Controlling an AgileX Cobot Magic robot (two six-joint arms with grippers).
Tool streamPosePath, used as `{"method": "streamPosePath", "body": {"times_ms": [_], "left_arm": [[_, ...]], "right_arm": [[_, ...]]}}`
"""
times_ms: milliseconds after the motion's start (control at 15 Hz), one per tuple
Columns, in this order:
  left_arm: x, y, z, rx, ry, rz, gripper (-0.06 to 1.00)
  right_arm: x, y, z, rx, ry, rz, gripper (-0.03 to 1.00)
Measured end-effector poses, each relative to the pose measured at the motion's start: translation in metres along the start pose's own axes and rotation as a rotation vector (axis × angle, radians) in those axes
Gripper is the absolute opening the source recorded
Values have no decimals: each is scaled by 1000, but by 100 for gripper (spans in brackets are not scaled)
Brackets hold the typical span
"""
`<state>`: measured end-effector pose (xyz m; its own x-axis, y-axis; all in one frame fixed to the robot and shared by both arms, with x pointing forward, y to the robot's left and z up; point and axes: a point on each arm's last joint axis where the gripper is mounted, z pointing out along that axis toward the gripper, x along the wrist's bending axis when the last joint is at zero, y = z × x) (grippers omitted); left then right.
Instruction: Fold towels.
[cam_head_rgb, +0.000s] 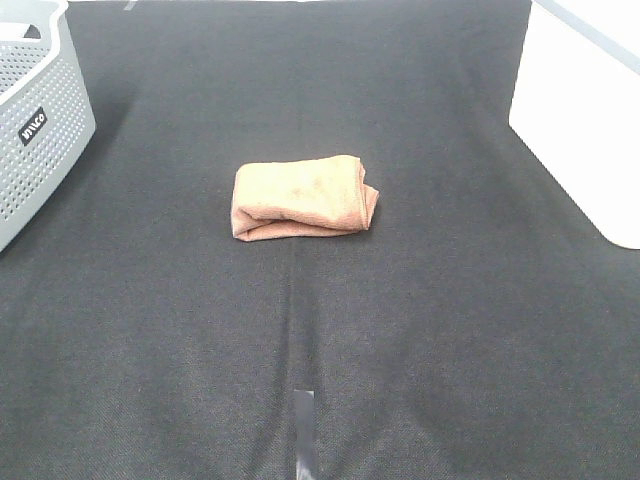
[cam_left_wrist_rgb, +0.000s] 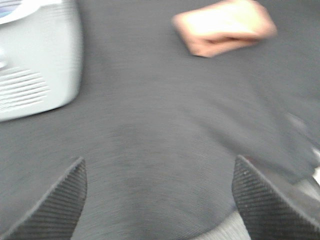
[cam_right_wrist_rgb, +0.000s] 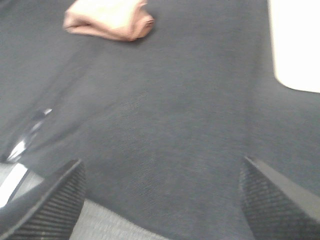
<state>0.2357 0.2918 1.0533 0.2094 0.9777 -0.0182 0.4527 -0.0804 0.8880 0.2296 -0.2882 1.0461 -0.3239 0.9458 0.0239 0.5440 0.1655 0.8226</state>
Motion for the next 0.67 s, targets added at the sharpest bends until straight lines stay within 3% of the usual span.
{"method": "streamPosePath", "body": {"times_ms": [200,667], "left_arm": [[-1,-1,-2,-21,57,-26,76],[-1,-2,-2,-23,57,-26,76]], "right_arm": [[2,-2,-3,-41,-91,57,78],[3,-2,-3,-43,-100,67,78]]}}
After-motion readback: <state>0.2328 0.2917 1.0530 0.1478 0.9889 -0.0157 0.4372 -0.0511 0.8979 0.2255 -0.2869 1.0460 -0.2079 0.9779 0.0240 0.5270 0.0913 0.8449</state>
